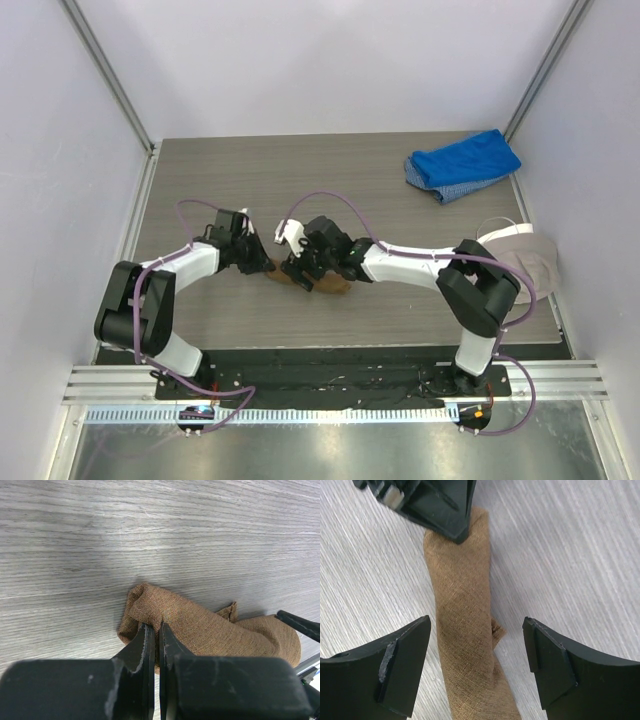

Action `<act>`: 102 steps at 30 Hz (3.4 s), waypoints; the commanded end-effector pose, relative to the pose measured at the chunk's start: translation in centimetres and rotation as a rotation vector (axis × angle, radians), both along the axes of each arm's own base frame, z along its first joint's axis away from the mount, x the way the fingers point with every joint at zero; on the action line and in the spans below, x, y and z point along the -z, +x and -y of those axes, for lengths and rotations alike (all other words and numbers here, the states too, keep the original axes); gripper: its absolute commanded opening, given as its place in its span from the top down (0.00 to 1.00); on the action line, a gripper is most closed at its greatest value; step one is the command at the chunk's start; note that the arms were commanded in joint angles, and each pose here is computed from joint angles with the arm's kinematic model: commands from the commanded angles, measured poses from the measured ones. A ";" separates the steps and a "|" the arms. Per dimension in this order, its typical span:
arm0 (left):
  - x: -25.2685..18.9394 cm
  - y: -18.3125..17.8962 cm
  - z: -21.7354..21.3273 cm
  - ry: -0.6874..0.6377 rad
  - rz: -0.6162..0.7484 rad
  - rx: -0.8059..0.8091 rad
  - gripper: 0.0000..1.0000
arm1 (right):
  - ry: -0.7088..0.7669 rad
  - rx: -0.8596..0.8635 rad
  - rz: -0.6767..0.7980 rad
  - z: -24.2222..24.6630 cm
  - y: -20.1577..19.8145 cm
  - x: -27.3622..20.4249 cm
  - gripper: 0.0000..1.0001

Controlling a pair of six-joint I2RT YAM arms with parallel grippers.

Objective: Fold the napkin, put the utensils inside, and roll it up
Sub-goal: Roll the napkin with the utensil

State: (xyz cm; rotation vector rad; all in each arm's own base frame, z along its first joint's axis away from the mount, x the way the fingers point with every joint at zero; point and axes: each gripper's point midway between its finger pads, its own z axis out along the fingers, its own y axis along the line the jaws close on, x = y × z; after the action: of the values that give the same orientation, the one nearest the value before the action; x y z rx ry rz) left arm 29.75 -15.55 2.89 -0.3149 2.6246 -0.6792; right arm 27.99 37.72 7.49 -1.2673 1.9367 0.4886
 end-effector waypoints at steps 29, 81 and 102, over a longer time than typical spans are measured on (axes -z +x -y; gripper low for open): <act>-3.7 1.0 -3.8 0.154 0.185 -0.124 0.32 | 0.017 -0.162 -0.578 -0.2 -4.6 4.5 0.72; 1.1 -0.8 -1.2 0.044 0.045 -0.037 1.00 | 0.138 0.060 -0.107 1.7 3.6 -4.5 0.05; 1.0 0.2 -0.6 0.043 0.010 0.007 1.00 | -0.020 -0.091 0.055 0.4 1.6 1.0 0.05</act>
State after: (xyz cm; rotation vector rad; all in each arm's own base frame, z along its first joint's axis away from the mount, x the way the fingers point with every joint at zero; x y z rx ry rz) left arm 30.59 -15.00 2.47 -0.3240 2.5700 -0.6388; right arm 29.59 36.34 6.34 -1.3412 1.9005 0.4470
